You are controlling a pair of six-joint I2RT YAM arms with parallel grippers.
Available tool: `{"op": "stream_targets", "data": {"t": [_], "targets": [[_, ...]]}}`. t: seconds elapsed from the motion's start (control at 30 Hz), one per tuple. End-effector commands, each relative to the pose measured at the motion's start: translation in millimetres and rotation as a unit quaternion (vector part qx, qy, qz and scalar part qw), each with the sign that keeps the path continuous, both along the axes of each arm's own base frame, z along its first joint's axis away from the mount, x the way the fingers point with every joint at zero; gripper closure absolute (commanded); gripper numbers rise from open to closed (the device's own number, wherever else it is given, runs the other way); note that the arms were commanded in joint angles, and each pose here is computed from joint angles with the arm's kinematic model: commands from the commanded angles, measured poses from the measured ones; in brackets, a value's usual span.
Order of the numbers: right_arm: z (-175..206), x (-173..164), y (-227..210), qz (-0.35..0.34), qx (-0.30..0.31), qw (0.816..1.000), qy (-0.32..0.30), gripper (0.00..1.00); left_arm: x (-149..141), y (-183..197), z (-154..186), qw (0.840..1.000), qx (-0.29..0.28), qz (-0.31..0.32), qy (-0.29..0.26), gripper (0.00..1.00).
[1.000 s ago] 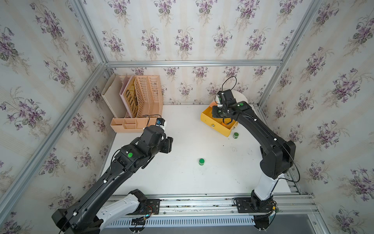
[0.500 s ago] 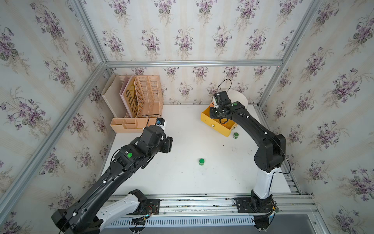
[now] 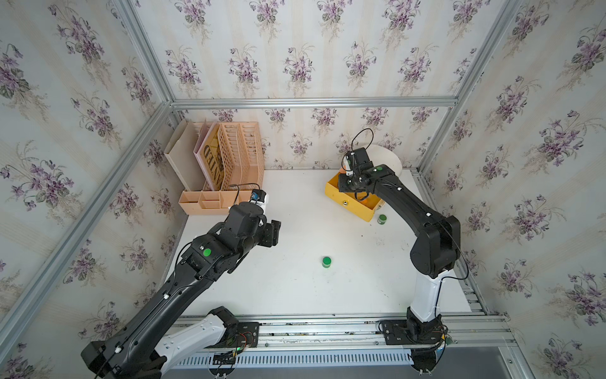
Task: Put the paint cans in the drawer according to color
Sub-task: Place the paint can in the drawer, then close the drawer in the storage box.
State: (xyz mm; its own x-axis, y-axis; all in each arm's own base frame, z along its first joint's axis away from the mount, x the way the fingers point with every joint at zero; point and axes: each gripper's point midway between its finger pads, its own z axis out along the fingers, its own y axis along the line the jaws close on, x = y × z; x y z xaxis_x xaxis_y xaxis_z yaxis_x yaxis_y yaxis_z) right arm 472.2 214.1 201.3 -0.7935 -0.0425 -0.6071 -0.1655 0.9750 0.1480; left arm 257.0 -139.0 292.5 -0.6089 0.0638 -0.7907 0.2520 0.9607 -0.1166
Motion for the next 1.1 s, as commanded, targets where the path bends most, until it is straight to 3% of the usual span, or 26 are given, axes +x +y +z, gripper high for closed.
{"op": "stream_targets", "data": {"t": [0.0, 0.3, 0.57, 0.8, 0.97, 1.07], "targets": [[17.0, 0.1, 0.6, 0.005, 0.007, 1.000, -0.017, 0.46, 5.1, -1.6, 11.0, 1.000, -0.009, 0.003, -0.019, 0.27], [69.3, -7.1, -1.5, 0.019, 0.014, 0.998, -0.051, 0.40, 17.2, -16.6, 3.0, 1.000, -0.010, -0.009, -0.005, 0.28], [133.0, -10.4, -14.7, 0.041, 0.031, 0.992, -0.112, 0.40, 46.3, -65.7, -6.4, 0.995, -0.057, -0.072, -0.027, 0.29], [156.6, 11.0, -44.7, 0.023, 0.033, 0.986, -0.163, 0.40, 88.7, -114.1, -23.3, 0.985, -0.107, -0.105, -0.080, 0.28], [173.9, 36.9, -74.0, -0.011, 0.076, 0.977, -0.201, 0.42, 110.7, -156.2, -49.0, 0.984, -0.109, -0.128, -0.062, 0.28], [176.5, 46.1, -81.8, -0.017, 0.065, 0.974, -0.218, 0.43, 122.4, -181.6, -66.3, 0.982, -0.111, -0.144, -0.053, 0.28]]}}
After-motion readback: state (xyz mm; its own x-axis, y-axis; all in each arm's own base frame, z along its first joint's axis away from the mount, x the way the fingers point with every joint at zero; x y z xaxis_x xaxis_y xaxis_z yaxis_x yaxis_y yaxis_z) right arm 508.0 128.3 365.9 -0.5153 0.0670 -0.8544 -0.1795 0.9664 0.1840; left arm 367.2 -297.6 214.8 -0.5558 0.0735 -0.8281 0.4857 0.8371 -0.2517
